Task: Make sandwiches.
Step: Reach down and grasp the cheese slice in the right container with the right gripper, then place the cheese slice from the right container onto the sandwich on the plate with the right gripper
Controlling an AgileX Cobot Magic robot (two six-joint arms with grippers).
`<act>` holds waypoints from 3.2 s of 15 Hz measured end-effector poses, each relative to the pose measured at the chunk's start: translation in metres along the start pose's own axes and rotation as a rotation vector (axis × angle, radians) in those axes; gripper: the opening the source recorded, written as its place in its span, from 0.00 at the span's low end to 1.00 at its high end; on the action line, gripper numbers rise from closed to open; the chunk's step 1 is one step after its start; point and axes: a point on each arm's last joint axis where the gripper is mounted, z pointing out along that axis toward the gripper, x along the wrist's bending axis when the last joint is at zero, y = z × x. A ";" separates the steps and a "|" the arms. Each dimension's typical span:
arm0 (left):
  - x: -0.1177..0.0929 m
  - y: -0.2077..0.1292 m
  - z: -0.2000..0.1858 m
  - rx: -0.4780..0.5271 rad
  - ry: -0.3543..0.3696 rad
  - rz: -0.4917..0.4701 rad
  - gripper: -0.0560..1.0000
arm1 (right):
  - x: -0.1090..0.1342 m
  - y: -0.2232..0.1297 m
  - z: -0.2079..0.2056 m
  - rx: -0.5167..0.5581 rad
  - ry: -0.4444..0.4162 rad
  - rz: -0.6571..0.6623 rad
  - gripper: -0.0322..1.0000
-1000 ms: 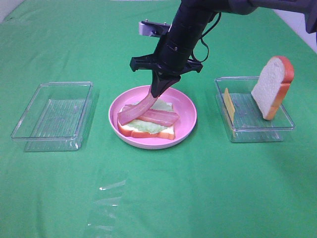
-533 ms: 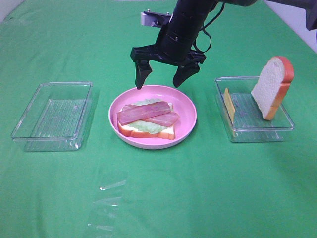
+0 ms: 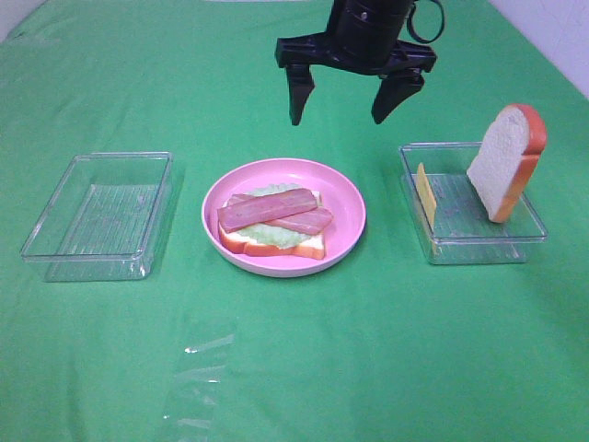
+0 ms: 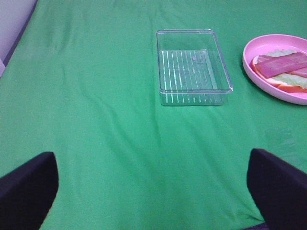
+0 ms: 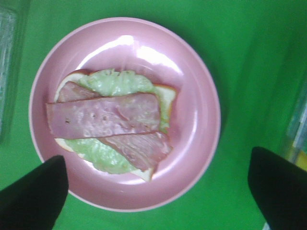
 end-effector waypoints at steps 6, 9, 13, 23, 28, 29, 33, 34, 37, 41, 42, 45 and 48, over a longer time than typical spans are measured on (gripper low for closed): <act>0.000 0.000 0.000 0.000 0.000 0.000 0.99 | -0.064 -0.015 0.025 0.129 -0.072 0.141 0.97; 0.000 0.000 0.000 0.000 0.000 0.000 0.99 | -0.080 -0.027 0.040 0.198 -0.099 0.167 0.97; 0.000 0.000 0.000 0.000 0.000 0.000 0.99 | -0.081 -0.042 0.057 0.279 -0.095 0.162 0.96; 0.000 0.000 0.000 0.000 0.000 0.000 0.99 | -0.081 -0.041 0.060 0.254 -0.088 0.155 0.64; 0.000 0.000 0.000 0.000 0.000 0.000 0.99 | -0.082 -0.041 0.060 0.252 -0.095 0.151 0.38; 0.000 0.000 0.000 0.000 0.000 0.000 0.99 | -0.083 -0.041 0.060 0.251 -0.101 0.148 0.34; 0.000 0.000 0.000 0.000 0.000 0.000 0.99 | -0.084 -0.040 0.060 0.249 -0.119 0.141 0.26; 0.000 0.000 0.000 0.000 0.000 0.000 0.99 | -0.084 -0.041 0.059 0.251 -0.119 0.141 0.26; 0.000 0.000 0.000 0.000 0.000 0.000 0.99 | -0.084 -0.041 0.059 0.251 -0.119 0.141 0.25; 0.000 0.000 0.000 0.000 0.000 0.000 0.99 | -0.084 -0.041 0.059 0.251 -0.118 0.137 0.05; 0.000 0.000 0.000 0.000 0.000 0.000 0.99 | -0.085 -0.041 0.059 0.251 -0.126 0.133 0.05; 0.000 0.000 0.000 0.000 0.000 0.000 0.99 | -0.084 -0.041 0.052 0.245 -0.125 0.135 0.05; 0.000 0.000 0.000 0.000 0.000 0.000 0.99 | -0.077 -0.034 0.012 0.149 -0.075 0.144 0.05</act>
